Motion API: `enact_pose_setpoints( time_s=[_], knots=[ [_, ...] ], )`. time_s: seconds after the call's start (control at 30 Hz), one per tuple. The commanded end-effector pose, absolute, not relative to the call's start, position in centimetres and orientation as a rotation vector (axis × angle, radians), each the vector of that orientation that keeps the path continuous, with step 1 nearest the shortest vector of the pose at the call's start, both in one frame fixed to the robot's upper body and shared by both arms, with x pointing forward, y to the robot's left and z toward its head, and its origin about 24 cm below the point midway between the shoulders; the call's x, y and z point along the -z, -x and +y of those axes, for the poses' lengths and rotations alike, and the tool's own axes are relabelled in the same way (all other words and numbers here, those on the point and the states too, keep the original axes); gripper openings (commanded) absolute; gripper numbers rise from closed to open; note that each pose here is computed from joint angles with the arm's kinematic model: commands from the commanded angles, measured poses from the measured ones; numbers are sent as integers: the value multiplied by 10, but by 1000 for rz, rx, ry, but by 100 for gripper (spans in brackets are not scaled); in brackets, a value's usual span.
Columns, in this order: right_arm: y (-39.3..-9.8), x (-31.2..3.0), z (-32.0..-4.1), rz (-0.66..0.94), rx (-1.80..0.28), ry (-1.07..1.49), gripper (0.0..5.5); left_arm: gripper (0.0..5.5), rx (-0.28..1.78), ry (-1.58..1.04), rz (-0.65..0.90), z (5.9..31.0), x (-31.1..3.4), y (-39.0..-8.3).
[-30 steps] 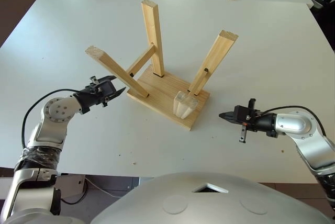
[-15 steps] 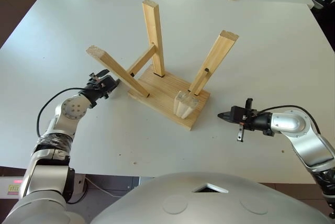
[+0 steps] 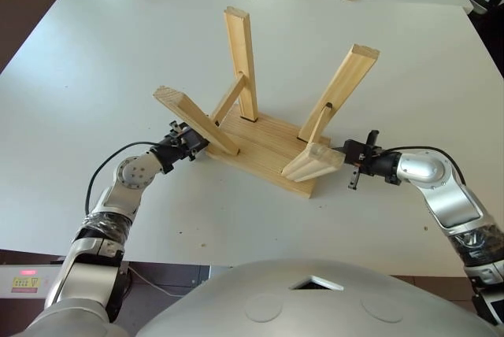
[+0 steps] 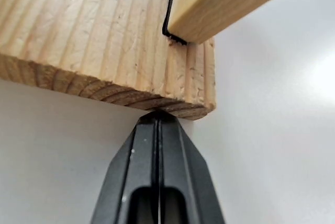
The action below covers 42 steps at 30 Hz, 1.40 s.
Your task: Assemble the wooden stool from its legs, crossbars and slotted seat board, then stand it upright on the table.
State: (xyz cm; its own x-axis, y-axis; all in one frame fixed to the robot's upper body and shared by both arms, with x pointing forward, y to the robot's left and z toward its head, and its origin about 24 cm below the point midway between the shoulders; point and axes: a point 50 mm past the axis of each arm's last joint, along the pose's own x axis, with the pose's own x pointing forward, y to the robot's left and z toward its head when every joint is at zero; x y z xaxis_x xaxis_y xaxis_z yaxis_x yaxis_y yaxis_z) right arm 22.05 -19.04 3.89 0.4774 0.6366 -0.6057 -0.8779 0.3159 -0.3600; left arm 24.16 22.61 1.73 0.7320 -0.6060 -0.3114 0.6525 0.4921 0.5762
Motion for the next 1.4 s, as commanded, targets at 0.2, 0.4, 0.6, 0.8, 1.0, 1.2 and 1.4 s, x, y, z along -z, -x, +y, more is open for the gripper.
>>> enact_pose_setpoints(
  time_s=[0.2, 0.4, 0.6, 0.8, 1.0, 1.2, 1.4],
  knots=[
    [-232, -35, -192, 376, -989, 743, 0, 228, 846, -628, 216, 214, -15, -212],
    [-233, -28, -187, 374, -1000, 735, 0, 228, 838, -641, 243, 224, -33, -200],
    [-227, -20, -178, 381, -1018, 690, 0, 228, 842, -658, 274, 241, -50, -205],
    [-230, -36, -174, 336, -1005, 590, 0, 228, 813, -642, 216, 231, -54, -221],
    [-235, -72, -202, 311, -934, 522, 0, 228, 772, -567, 156, 228, -62, -223],
    [-223, -78, -232, 385, -897, 543, 42, 225, 750, -598, 189, 247, -65, -215],
    [-208, -76, -238, 432, -931, 577, 93, 225, 793, -641, 263, 256, -57, -201]
  ],
)
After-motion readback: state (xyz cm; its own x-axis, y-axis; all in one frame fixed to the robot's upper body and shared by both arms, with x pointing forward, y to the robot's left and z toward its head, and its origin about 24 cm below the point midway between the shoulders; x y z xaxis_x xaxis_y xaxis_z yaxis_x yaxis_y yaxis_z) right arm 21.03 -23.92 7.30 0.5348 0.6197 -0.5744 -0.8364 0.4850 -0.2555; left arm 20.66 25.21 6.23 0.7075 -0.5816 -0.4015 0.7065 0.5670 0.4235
